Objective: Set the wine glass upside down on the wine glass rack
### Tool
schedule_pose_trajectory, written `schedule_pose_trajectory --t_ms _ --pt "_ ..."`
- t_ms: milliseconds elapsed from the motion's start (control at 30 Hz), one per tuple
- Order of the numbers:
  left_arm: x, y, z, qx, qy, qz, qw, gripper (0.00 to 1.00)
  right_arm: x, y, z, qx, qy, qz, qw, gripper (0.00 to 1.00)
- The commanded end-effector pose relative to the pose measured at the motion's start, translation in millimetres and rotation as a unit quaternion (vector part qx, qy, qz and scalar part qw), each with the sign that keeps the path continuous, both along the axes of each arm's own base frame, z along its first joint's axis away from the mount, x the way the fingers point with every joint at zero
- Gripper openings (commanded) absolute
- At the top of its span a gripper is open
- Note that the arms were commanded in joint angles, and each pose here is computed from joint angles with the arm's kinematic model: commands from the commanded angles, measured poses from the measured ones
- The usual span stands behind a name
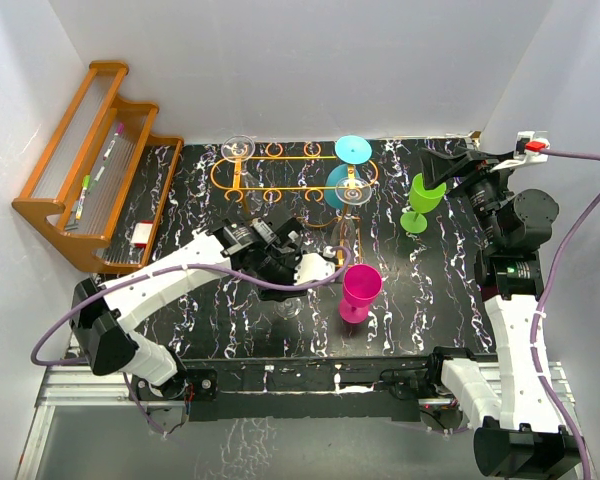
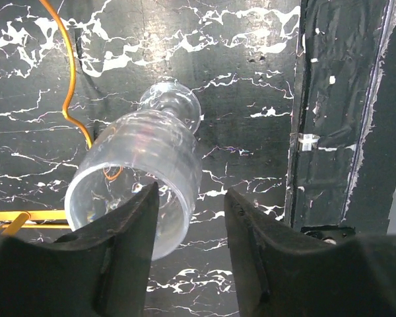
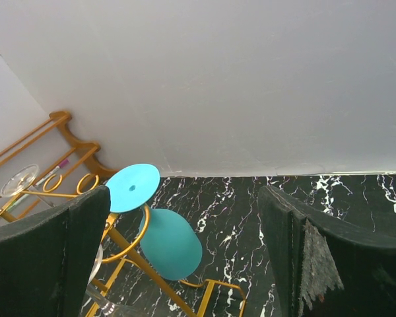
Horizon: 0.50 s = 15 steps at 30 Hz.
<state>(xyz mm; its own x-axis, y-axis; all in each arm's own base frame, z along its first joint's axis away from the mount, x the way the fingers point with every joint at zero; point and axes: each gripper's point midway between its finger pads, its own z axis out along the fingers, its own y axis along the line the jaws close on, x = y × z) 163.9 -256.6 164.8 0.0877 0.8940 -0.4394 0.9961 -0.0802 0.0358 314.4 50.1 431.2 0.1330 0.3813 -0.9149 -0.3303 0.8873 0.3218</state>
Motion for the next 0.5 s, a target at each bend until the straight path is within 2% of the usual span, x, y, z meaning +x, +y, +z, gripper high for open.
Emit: schedule_pose_trajectory --t_ms 0,67,300,367,467 --pt "-8.0 1.8 -6.7 0.007 0.018 -0.005 1.0 0.38 -12.8 0.6 32.5 -0.006 -0.046 -0.004 0.999 0.98" --pt "-9.7 1.7 -7.0 0.007 0.021 -0.007 1.0 0.29 -12.7 0.8 32.3 -0.006 -0.046 -0.004 0.999 0.98" --pt "-16.8 2.6 -6.8 0.007 0.035 -0.012 0.999 0.11 -14.4 0.0 34.0 -0.006 -0.049 -0.007 0.999 0.98" --pt "-18.2 3.0 -7.7 0.007 0.039 -0.012 0.999 0.03 -14.7 -0.2 34.3 -0.006 -0.049 -0.008 0.999 0.98" --pt "-21.7 3.5 -7.3 0.007 0.047 -0.016 0.999 0.0 -15.0 -3.1 34.7 -0.006 -0.049 -0.017 0.999 0.98"
